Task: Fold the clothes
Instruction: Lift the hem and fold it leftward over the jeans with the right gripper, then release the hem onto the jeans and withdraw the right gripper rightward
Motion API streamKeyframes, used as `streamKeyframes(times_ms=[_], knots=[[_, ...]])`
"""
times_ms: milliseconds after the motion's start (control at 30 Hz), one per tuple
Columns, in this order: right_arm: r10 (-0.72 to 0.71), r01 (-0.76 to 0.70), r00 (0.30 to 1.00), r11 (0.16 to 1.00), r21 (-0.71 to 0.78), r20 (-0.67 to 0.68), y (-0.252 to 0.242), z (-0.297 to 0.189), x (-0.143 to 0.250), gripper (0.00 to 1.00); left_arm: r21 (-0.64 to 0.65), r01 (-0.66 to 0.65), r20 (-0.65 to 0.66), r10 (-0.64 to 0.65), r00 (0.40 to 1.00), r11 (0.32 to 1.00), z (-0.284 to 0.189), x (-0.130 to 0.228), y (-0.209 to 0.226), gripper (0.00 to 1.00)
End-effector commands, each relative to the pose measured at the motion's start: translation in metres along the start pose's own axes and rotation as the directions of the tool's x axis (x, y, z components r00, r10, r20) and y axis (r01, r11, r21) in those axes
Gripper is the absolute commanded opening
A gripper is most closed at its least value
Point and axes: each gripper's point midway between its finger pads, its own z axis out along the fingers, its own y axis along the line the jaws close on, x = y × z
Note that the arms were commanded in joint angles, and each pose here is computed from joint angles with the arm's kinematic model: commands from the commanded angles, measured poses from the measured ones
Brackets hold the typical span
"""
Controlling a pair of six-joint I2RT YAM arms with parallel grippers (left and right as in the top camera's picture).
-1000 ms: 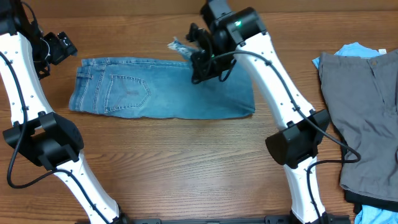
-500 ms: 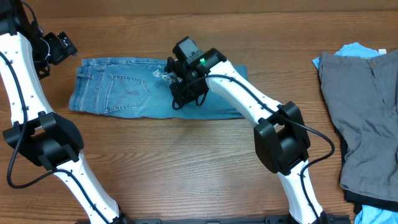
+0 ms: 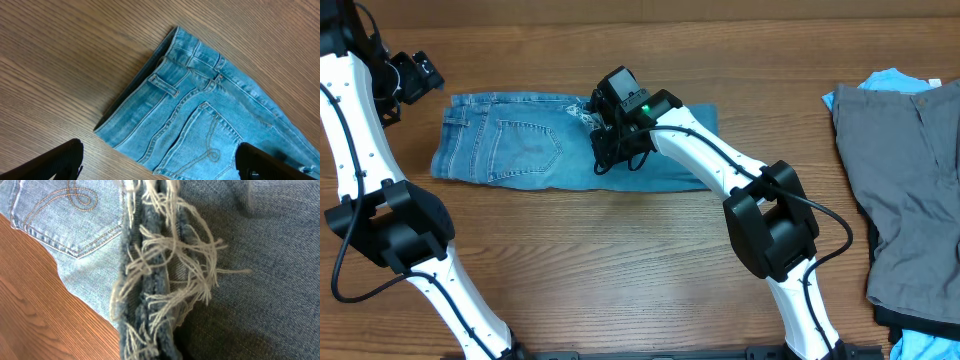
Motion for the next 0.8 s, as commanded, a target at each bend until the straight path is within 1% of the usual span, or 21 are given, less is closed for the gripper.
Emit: streamKeyframes(times_ms=[0, 167, 200, 233, 267, 300, 333, 400, 433, 500, 567, 600, 700, 767], knots=[[-0.008, 0.008, 0.999, 1.000, -0.016, 0.031, 0.009, -0.006, -0.006, 0.04, 0.004, 0.011, -0.010, -0.011, 1.000, 1.000, 0.005, 0.001, -0.001, 1.00], [-0.021, 0.023, 0.998, 0.999, -0.025, 0.066, 0.011, -0.007, -0.015, 0.04, 0.004, 0.011, -0.010, -0.011, 1.000, 1.000, 0.005, 0.001, -0.001, 1.00], [-0.024, 0.026, 0.997, 0.999, -0.027, 0.071, 0.012, -0.007, -0.016, 0.13, 0.004, 0.011, -0.010, -0.011, 1.000, 1.000, 0.005, 0.001, -0.001, 1.00], [-0.025, 0.027, 0.997, 0.999, -0.031, 0.071, 0.013, -0.007, -0.016, 0.39, 0.004, 0.011, -0.010, -0.011, 1.000, 1.000, 0.005, 0.001, -0.001, 1.00], [-0.024, 0.027, 0.997, 0.999, -0.030, 0.070, 0.012, -0.007, -0.016, 0.55, 0.004, 0.011, -0.010, -0.011, 1.000, 1.000, 0.005, 0.001, -0.001, 1.00], [-0.024, 0.026, 0.997, 0.999, -0.031, 0.067, 0.012, -0.007, -0.016, 0.61, 0.004, 0.011, -0.010, -0.011, 1.000, 1.000, 0.005, 0.001, -0.001, 1.00], [-0.026, 0.029, 0.997, 0.999, -0.044, 0.068, 0.015, -0.008, -0.016, 0.64, 0.004, 0.011, -0.010, -0.011, 1.000, 1.000, 0.005, 0.001, -0.001, 1.00], [-0.066, 0.081, 0.993, 0.984, -0.161, 0.096, 0.032, -0.029, -0.027, 0.78, 0.004, 0.011, -0.010, -0.011, 1.000, 1.000, 0.005, 0.001, -0.001, 1.00], [-0.083, 0.105, 0.990, 0.975, -0.196, 0.116, 0.037, -0.039, -0.033, 0.84, 0.004, 0.011, -0.010, -0.011, 1.000, 1.000, 0.005, 0.001, -0.001, 1.00], [-0.077, 0.113, 0.984, 0.967, -0.227, 0.160, 0.037, -0.063, -0.045, 0.87, 0.004, 0.011, -0.010, -0.011, 1.000, 1.000, 0.005, 0.001, -0.001, 1.00], [-0.052, 0.097, 0.978, 0.970, -0.223, 0.203, 0.023, -0.088, -0.056, 0.90, 0.004, 0.011, -0.010, -0.011, 1.000, 1.000, 0.005, 0.001, -0.001, 1.00], [-0.024, 0.069, 0.979, 0.974, -0.217, 0.203, 0.012, -0.097, -0.057, 0.91, 0.004, 0.011, -0.010, -0.011, 1.000, 1.000, 0.005, 0.001, -0.001, 1.00], [0.040, -0.009, 0.989, 0.977, -0.212, 0.141, -0.012, -0.099, -0.043, 0.89, 0.004, 0.011, -0.010, -0.011, 1.000, 1.000, 0.005, 0.001, -0.001, 1.00], [0.060, -0.037, 0.993, 0.978, -0.205, 0.105, -0.018, -0.092, -0.033, 0.86, 0.004, 0.011, -0.010, -0.011, 1.000, 1.000, 0.005, 0.001, -0.001, 1.00]])
